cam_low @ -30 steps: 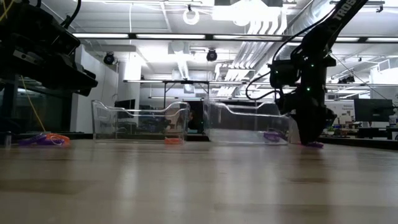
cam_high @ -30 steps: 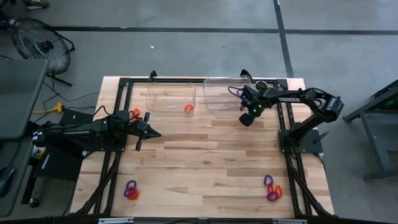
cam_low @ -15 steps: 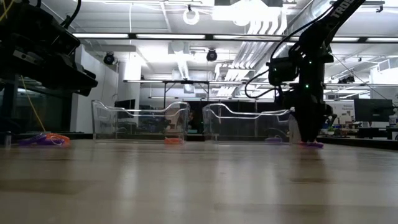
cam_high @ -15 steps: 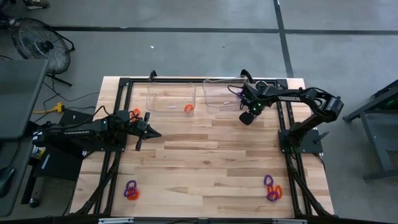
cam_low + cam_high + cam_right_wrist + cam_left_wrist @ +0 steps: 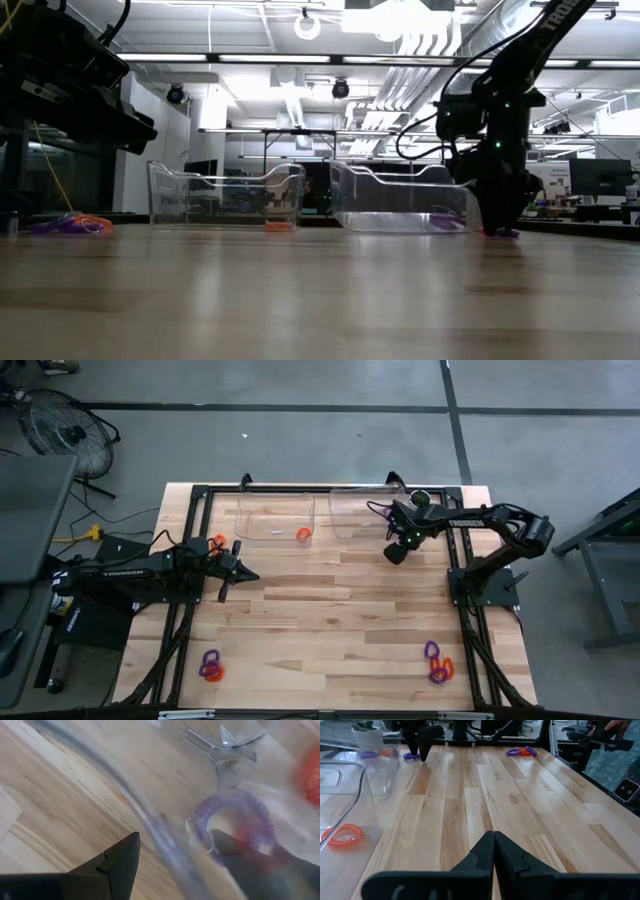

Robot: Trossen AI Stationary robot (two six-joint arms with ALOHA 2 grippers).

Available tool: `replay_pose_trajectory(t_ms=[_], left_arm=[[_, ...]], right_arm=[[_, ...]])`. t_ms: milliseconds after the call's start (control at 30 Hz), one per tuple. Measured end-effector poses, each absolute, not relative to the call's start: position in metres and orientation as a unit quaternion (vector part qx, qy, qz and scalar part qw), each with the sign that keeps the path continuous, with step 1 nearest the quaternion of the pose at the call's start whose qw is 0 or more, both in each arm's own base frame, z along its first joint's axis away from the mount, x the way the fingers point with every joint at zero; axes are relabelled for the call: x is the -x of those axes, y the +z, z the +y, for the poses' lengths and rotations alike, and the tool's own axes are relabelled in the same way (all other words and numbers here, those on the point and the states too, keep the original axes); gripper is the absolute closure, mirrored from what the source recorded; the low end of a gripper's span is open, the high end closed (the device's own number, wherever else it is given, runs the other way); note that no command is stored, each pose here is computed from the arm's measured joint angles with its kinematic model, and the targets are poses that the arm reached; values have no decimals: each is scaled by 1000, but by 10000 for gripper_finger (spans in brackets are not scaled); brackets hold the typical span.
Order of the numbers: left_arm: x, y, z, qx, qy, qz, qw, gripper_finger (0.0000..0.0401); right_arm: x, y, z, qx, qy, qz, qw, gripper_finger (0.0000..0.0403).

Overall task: Sort spring keychains
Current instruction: Put the violet spring keychain into the right transparent bin

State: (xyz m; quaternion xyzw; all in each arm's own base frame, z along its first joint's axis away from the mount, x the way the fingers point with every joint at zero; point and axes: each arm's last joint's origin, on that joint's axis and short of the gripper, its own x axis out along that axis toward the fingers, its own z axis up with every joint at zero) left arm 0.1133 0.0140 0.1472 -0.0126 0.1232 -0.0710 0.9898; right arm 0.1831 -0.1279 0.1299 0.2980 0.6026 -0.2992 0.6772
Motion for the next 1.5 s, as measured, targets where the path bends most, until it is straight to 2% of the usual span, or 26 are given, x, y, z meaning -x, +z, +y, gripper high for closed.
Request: replay_pose_trajectory(t_ms=[367, 633, 1033, 1300, 1500], left_arm=[[-113, 147, 14, 13, -71, 124, 990, 400], [-113, 147, 14, 13, -71, 123, 990, 400], [-113, 147, 14, 13, -71, 124, 990, 400], [-113, 147, 14, 13, -71, 124, 990, 400], [-113, 147, 14, 13, -71, 123, 990, 400]], right_arm=[[-183, 146, -130, -273, -310, 579, 703, 164], [-180, 154, -119, -280, -311, 575, 703, 164], [-168, 139, -93, -297, -393, 510, 706, 164], [-172, 131, -88, -288, -392, 470, 736, 164], [-174, 131, -85, -286, -381, 472, 742, 164]])
